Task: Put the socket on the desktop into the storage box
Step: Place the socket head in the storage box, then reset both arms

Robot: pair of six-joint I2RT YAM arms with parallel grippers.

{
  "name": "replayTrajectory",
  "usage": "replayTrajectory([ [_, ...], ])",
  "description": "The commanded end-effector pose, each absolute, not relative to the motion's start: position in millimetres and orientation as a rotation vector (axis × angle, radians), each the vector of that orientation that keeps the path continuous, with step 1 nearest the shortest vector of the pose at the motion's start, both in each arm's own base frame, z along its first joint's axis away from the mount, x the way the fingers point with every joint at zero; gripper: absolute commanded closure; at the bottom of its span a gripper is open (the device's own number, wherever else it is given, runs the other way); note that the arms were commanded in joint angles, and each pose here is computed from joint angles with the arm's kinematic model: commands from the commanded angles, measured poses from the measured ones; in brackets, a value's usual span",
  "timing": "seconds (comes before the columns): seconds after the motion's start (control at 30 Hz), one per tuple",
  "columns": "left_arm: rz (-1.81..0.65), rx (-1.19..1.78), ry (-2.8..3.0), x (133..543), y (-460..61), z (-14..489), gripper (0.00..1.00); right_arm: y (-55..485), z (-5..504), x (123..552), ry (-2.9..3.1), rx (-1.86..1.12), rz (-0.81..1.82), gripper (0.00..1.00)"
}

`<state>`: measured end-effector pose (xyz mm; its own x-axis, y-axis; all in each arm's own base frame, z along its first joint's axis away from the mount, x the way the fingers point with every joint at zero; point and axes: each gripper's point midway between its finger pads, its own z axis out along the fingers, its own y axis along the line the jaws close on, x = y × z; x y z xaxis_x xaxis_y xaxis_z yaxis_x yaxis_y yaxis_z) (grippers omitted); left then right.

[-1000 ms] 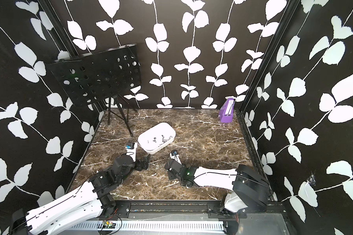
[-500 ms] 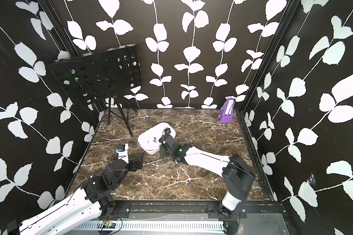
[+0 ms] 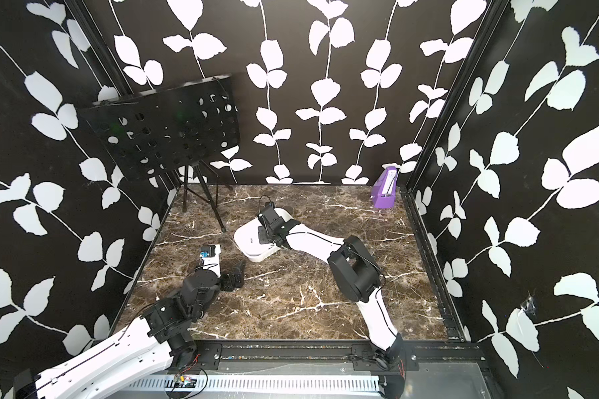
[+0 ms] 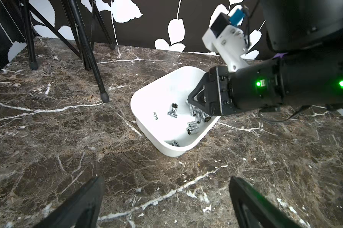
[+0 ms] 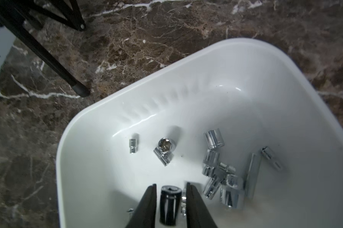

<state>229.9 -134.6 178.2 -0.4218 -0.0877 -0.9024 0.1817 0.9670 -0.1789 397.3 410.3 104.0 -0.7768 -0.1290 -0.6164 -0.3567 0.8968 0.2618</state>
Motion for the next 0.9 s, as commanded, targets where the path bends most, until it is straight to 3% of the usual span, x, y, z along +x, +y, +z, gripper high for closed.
replayTrajectory([
  [0.0,-0.291,0.075,1.970,230.9,-134.0,179.2,0.01,414.3,128.1,406.0,2.401,-0.354,0.510,0.57],
  [0.1,-0.293,0.077,1.963,230.9,-133.7,180.1,0.01,411.7,134.3,404.4,2.390,-0.363,0.514,0.49],
  [0.33,-0.279,0.081,1.955,231.6,-132.3,182.5,0.01,388.7,167.0,380.8,2.299,-0.384,0.563,0.45],
  [0.73,-0.210,0.186,1.930,235.7,-137.3,195.8,0.01,273.4,221.5,316.2,2.079,-0.348,0.418,0.39],
  [0.83,-0.172,0.205,1.900,237.6,-134.3,202.1,0.01,240.8,226.7,309.9,2.027,-0.293,0.314,0.29],
  [0.87,-0.157,0.205,1.888,239.0,-132.9,203.9,0.01,229.1,229.3,309.5,2.007,-0.260,0.273,0.13],
])
